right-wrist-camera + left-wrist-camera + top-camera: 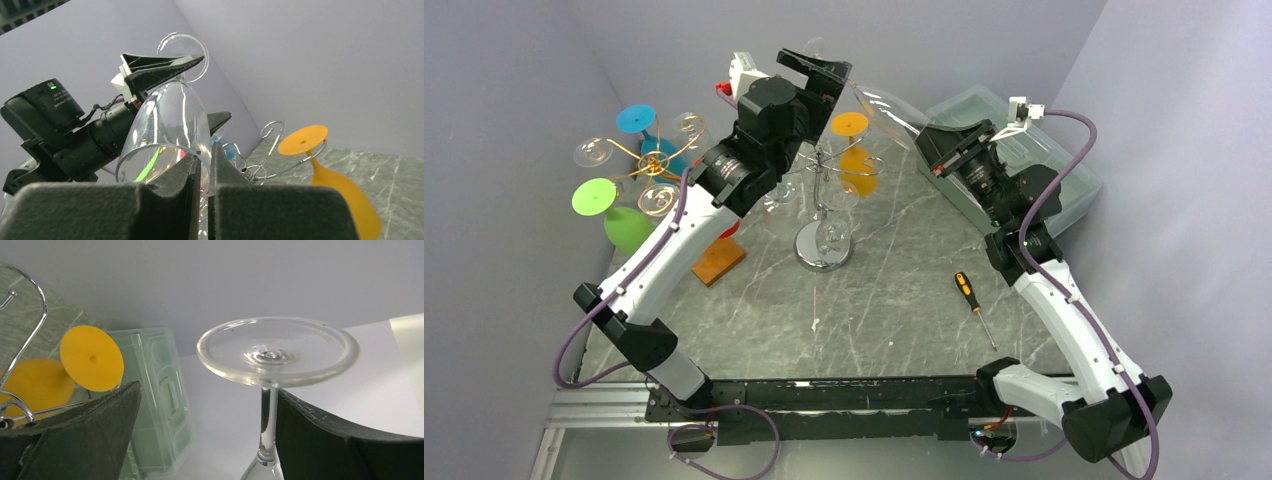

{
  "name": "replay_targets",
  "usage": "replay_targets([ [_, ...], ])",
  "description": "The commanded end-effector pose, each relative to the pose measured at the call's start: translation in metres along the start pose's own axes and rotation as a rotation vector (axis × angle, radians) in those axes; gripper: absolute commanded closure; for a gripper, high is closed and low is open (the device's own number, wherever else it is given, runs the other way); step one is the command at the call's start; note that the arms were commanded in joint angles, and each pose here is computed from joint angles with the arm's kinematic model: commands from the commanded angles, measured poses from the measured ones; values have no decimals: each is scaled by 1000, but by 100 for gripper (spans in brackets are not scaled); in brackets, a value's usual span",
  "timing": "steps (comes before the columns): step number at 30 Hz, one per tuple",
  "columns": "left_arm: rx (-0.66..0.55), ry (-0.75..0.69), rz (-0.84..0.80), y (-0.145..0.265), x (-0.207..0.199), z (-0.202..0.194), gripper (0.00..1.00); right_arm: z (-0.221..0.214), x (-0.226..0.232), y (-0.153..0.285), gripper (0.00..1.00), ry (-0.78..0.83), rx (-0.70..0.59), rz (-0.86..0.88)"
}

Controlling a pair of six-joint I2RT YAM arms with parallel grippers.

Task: Take the wine glass off the wine glass rack
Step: Place the wine glass at the center of the board.

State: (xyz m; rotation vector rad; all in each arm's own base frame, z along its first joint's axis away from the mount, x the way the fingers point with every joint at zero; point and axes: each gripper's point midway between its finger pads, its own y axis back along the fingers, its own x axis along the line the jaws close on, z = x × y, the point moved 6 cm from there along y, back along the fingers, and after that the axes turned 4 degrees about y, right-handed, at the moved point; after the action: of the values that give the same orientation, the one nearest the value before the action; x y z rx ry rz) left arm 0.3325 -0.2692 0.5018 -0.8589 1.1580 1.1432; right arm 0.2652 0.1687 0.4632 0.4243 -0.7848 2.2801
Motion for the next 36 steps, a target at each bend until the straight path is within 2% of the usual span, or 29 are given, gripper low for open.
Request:
replay_targets([
  [1, 9, -89, -99, 21, -19, 11, 1, 43, 14, 3, 100, 74, -132, -87],
  [8, 62, -356, -280, 38, -40, 12, 1, 62, -2, 7, 100, 135, -122, -336],
  [16, 150, -674, -326, 53, -43, 13, 1, 69, -17, 25, 100, 207, 5, -603],
  [20, 174, -819, -282, 64, -32, 20, 1, 69, -25, 50, 100, 261, 106, -758],
  [27, 152, -954, -300, 99, -10, 33, 0, 41, -52, 83, 100, 305, 342, -991],
  [36, 226, -1066, -305, 126, -1, 43, 1, -26, -114, 86, 100, 278, 706, -1135],
])
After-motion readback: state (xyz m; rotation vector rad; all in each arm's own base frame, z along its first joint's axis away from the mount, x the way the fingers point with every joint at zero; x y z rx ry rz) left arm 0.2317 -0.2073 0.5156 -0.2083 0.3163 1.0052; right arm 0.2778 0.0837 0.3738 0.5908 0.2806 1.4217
